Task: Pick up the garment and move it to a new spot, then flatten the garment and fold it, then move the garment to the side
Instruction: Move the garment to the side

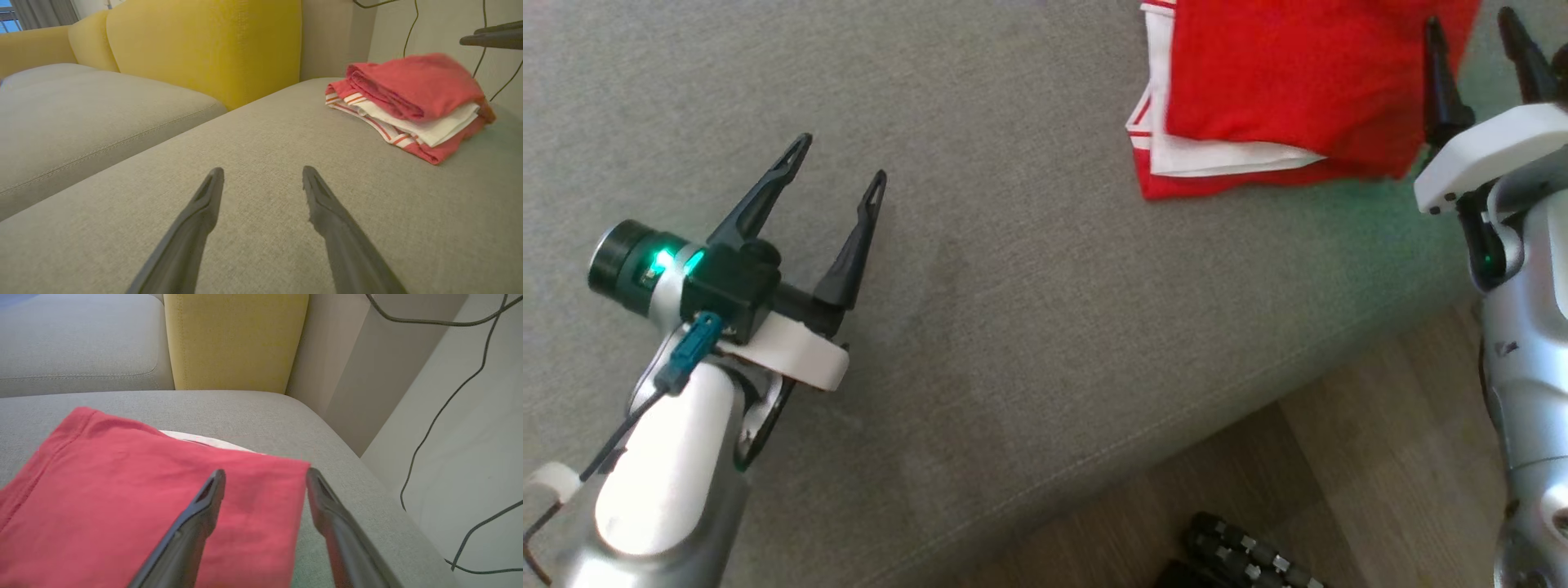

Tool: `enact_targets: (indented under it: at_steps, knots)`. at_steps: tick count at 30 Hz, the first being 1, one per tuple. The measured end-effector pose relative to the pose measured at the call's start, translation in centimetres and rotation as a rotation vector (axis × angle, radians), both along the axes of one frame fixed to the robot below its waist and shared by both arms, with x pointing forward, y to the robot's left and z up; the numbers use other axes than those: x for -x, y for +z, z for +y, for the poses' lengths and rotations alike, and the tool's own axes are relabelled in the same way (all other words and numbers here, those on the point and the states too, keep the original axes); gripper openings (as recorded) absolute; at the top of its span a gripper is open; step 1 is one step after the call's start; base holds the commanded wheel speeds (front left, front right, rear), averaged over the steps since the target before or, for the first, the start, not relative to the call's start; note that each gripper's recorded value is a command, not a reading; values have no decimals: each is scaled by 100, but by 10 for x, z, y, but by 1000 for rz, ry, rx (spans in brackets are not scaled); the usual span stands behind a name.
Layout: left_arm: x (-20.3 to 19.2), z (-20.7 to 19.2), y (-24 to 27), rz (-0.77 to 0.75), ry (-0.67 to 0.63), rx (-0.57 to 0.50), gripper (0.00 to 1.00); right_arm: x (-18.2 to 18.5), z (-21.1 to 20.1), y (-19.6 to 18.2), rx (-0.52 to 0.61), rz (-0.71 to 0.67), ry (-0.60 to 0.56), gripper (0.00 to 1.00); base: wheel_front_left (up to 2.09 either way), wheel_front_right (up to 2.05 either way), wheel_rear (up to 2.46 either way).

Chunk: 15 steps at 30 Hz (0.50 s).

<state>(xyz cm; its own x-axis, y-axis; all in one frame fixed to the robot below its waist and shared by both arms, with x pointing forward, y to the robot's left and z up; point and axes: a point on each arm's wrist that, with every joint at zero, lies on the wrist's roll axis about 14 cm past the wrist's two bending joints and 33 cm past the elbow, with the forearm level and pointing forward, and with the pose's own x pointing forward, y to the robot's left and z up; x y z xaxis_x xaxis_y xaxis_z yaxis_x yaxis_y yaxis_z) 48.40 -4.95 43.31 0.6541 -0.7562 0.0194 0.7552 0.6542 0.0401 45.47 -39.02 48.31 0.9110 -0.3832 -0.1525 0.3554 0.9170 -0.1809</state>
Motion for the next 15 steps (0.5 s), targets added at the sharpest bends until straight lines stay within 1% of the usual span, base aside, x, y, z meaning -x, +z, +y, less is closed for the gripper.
enact_targets:
  at_steps: [3, 7, 11, 15]
  knots:
    - [-1, 7, 5, -5, 32, 2, 100, -4, 5, 3, 12, -16, 18, 100, 0, 0, 0]
    - [3, 17, 14, 2, 78, 21, 100, -19, 24, 14, 41, -52, 83, 100, 0, 0, 0]
    - [12, 32, 23, 2, 140, 21, 100, -37, 56, 32, 59, -115, 180, 100, 0, 0, 0]
    - [22, 48, 43, -7, 210, 62, 100, -46, 96, 40, 55, -153, 288, 100, 0, 0, 0]
